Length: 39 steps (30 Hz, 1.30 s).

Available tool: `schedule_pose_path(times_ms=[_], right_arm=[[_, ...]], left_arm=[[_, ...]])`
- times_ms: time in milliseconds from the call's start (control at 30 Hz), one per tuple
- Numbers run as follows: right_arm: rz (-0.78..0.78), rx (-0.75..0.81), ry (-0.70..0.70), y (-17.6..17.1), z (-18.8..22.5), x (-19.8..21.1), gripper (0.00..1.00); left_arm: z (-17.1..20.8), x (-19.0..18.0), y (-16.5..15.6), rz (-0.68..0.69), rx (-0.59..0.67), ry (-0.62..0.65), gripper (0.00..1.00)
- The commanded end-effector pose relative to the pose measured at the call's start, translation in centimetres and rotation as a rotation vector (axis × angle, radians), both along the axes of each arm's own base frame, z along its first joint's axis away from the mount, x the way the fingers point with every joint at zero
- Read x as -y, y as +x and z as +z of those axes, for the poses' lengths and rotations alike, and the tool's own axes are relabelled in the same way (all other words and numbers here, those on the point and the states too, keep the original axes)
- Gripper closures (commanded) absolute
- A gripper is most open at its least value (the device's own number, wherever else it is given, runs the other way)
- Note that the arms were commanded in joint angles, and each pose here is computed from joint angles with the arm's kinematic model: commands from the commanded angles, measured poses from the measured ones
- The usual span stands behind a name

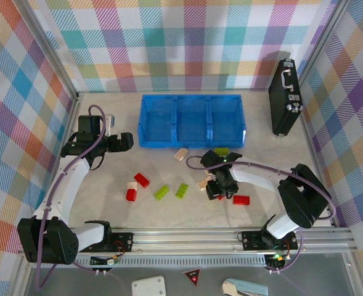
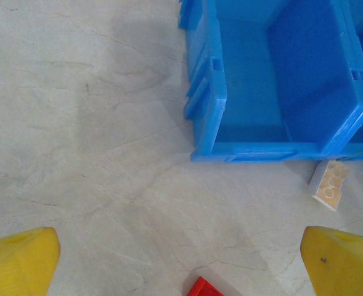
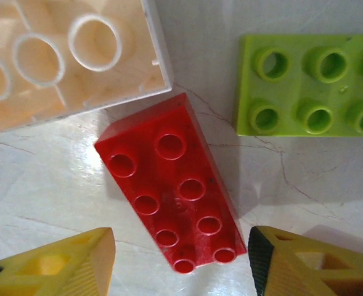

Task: Sort the legos into containers by color
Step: Pick up the lego from the bottom-center of the table.

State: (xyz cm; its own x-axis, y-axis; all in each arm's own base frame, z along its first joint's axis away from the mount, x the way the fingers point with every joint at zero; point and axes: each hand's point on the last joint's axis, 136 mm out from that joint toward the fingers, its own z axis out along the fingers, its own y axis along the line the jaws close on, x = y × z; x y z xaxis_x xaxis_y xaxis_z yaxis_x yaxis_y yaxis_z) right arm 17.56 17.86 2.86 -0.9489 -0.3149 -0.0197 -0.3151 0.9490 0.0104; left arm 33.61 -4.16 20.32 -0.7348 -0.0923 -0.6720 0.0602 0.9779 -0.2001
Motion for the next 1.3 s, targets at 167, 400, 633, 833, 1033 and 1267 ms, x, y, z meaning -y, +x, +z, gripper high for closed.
schedule_pose_path(times_ms=[167,400,633,833,1033,1267], right_arm=[[0.049,0.004,-0.115,-0.3,-0.9,0.4,0.47],[0.073,0.001,-0.118,-0.7,-0.7,-0.1,0.56],[0.078,0.002,-0.116,-0.8,-0.3,-0.5,0.58],[0.078,0.002,-0.114,-0.9,0.0,-0.6,0.61],[0.080,-0.004,-0.098,-1.2,0.5,-0.9,0.61],[0.065,0.006,-0.068,-1.6,2.2,-0.7,0.63]], left_arm=[[-0.1,-0.1,0.1,-0.016,0.001,0.009,0.00],[-0.3,-0.1,0.1,-0.017,-0.005,0.010,0.00],[-0.4,-0.1,0.1,-0.017,-0.008,0.011,0.00],[-0.4,-0.1,0.1,-0.016,-0.007,0.010,0.00],[-0.3,-0.1,0.1,-0.019,-0.005,0.007,0.00],[-0.8,0.1,0.3,-0.025,-0.025,0.000,0.00]])
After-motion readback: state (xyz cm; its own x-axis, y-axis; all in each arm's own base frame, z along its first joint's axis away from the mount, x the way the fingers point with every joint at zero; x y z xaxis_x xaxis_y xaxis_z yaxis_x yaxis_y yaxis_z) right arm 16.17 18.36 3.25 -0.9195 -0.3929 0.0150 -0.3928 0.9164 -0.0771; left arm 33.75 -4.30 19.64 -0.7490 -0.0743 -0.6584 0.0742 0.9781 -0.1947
